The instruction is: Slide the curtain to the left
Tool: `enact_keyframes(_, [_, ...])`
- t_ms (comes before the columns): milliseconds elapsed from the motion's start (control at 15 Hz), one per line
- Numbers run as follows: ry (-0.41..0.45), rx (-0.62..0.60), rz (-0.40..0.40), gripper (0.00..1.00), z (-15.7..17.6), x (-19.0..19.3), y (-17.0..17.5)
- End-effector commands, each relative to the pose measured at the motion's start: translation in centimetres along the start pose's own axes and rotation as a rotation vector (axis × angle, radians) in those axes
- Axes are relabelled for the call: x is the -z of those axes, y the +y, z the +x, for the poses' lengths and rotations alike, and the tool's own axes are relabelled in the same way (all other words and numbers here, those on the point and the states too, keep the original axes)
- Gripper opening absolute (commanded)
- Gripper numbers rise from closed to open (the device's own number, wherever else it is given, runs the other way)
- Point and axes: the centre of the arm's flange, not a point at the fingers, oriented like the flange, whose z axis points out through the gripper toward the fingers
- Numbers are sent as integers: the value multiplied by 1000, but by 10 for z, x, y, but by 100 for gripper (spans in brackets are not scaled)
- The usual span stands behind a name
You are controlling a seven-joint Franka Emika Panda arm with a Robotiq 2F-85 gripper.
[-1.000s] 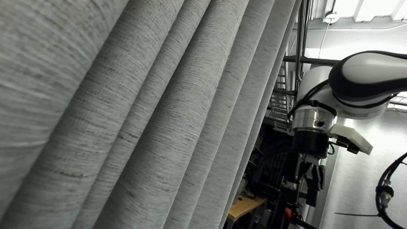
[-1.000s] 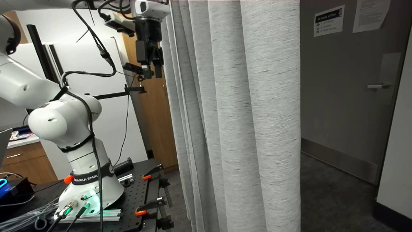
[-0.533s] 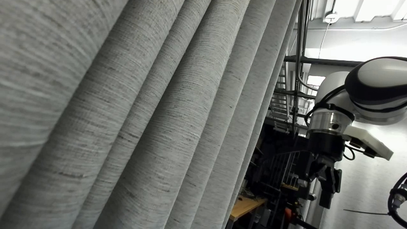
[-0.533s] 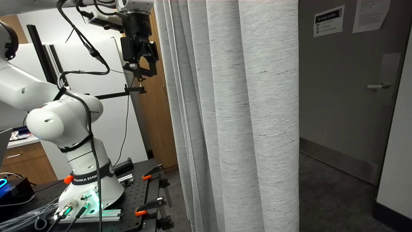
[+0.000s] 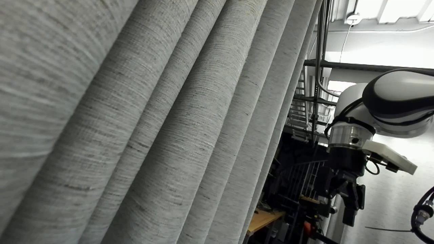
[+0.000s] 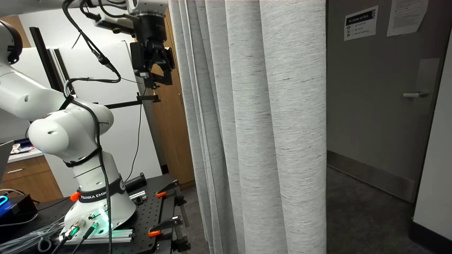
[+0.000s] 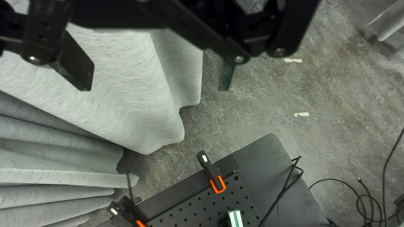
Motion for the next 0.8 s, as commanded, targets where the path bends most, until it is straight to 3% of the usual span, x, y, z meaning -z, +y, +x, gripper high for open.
enact_keyframes(0, [-23, -87, -8, 100, 36, -3, 67])
enact_keyframes(200, [-22, -144, -23, 100, 64, -6, 142])
enact_keyframes(400, [94, -143, -40, 100, 98, -5, 206])
enact_keyframes(533, [152, -108, -82, 100, 116, -2, 229])
enact_keyframes(600, [126, -139, -46, 100, 85, -11, 209])
enact_keyframes(733, [141, -127, -62, 100, 100, -10, 221])
